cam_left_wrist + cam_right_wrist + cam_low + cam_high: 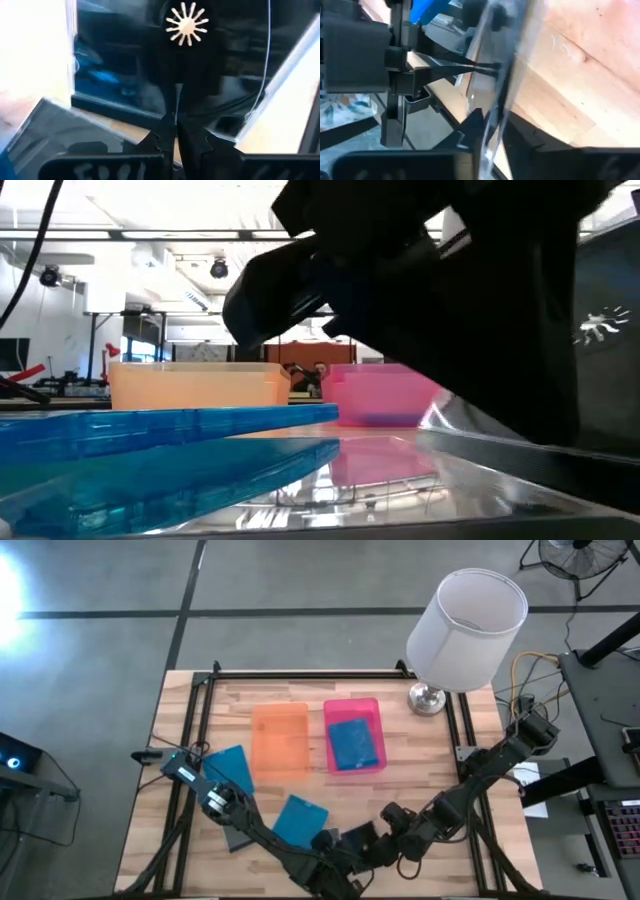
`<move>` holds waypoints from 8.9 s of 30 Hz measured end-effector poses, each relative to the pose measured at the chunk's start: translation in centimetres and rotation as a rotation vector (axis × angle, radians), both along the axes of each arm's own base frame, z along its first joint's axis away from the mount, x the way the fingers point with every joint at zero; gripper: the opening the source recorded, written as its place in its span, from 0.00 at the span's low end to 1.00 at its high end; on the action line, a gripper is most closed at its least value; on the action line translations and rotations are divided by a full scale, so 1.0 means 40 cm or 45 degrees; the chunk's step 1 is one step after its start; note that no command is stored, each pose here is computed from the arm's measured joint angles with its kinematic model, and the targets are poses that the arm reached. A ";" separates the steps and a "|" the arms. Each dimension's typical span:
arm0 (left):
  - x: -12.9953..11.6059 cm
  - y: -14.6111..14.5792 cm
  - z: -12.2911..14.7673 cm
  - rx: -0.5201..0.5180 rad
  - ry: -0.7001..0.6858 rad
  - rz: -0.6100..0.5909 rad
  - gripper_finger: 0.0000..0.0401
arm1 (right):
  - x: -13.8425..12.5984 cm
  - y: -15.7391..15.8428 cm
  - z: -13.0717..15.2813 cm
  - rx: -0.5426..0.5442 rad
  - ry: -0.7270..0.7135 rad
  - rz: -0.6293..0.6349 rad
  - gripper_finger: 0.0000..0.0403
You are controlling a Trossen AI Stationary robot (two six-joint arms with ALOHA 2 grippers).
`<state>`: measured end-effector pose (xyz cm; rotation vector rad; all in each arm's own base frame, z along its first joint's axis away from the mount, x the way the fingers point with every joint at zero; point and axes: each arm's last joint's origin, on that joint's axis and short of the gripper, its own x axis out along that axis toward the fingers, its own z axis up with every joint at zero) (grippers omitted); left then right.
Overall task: Pick & place jewel cases by type
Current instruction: Put the right black cd case into the orange bin, then put the bottom blue cd case into the pink bin
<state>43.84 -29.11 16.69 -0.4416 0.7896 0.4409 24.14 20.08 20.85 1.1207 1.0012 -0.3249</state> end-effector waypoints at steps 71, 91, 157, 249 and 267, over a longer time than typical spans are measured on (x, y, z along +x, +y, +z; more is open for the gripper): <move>-0.591 0.634 0.418 -0.604 -1.156 -0.004 0.45 | 0.022 -0.229 0.327 -0.164 -1.023 -0.451 0.08; -0.481 0.621 0.365 -0.693 -1.304 -0.086 0.45 | 0.031 -0.228 0.325 -0.147 -1.033 -0.430 0.08; -0.691 0.880 0.465 -0.263 -0.128 0.199 0.01 | 0.114 -0.309 0.235 -0.386 -0.213 -0.111 0.28; -0.568 0.312 0.102 -0.548 0.289 -0.079 0.52 | 0.288 -0.172 -0.167 0.166 -0.078 -0.236 0.58; -0.590 0.328 -0.038 -0.678 0.105 -0.136 0.52 | 0.388 -0.127 -0.255 0.331 -0.179 -0.517 0.55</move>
